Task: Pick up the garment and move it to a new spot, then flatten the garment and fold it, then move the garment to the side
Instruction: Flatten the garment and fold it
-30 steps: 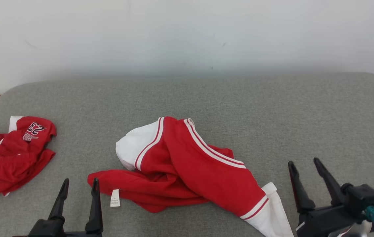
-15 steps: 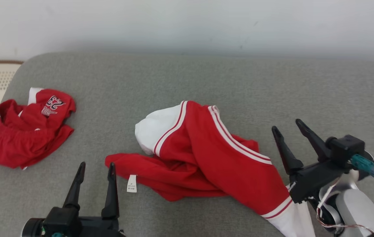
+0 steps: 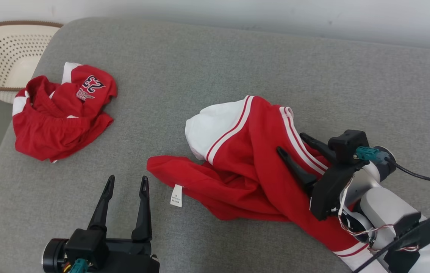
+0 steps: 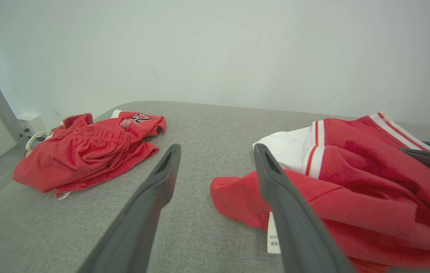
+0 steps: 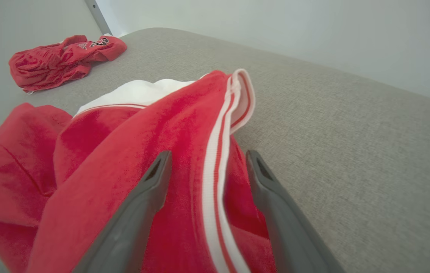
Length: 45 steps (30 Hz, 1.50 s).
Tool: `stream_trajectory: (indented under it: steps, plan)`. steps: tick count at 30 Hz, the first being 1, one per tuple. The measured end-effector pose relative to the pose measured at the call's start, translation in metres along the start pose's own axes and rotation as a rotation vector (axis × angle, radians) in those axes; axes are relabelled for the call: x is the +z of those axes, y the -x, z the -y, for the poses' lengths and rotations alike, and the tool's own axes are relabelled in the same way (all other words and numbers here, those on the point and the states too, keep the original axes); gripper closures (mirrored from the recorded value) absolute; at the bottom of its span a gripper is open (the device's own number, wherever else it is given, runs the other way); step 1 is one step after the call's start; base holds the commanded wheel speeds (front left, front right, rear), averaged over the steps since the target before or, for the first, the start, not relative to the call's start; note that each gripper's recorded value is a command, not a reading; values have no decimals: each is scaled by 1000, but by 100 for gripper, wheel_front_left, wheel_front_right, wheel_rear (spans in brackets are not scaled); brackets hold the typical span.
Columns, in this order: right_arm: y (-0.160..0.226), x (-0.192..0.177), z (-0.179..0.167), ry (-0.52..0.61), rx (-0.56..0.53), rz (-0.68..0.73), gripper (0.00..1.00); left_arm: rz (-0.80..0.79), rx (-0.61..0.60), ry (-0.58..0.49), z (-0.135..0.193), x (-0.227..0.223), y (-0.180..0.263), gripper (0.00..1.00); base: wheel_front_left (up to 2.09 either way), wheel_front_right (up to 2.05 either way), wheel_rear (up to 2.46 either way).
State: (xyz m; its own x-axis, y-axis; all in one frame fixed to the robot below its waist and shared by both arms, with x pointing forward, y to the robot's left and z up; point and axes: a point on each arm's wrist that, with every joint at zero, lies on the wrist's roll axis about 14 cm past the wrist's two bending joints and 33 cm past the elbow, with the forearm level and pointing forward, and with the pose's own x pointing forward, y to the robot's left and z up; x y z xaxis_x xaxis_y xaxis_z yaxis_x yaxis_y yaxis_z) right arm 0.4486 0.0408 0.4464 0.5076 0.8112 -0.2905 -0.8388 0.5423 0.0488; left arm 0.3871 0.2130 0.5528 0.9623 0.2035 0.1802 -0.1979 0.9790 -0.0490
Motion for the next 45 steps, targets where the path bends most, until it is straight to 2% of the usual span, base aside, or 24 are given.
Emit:
stream_trajectory:
  steps: [1,2,3,8,14,21,27,36,45]
  plan:
    - [-3,-5,-1,-8,11,-20,58,-5,5,-2,-2,-2,0,0,0,0,0]
    - [-5,-8,-1,-14,19,-33,74,-10,9,-4,-3,-4,1,0,0,0,0]
    - [-7,-8,0,-19,22,-32,100,-13,13,-6,-4,-5,1,0,0,0,0]
    - [-3,1,17,-43,-9,14,100,-13,15,-5,-5,-7,-1,0,0,0,0]
    - [20,15,43,-73,-92,108,100,-8,-9,3,4,-9,-7,0,0,0,0]
    - [71,0,83,-149,-276,149,100,-11,-66,20,23,-12,-13,0,0,0,0]
    - [120,-33,108,-249,-457,146,100,-13,-108,29,37,-13,-18,0,0,0,0]
    - [158,-75,93,-377,-591,142,100,-14,-143,37,48,-10,-21,0,0,0,0]
    - [173,-103,62,-432,-631,102,100,-29,-148,38,49,-10,-19,0,0,0,0]
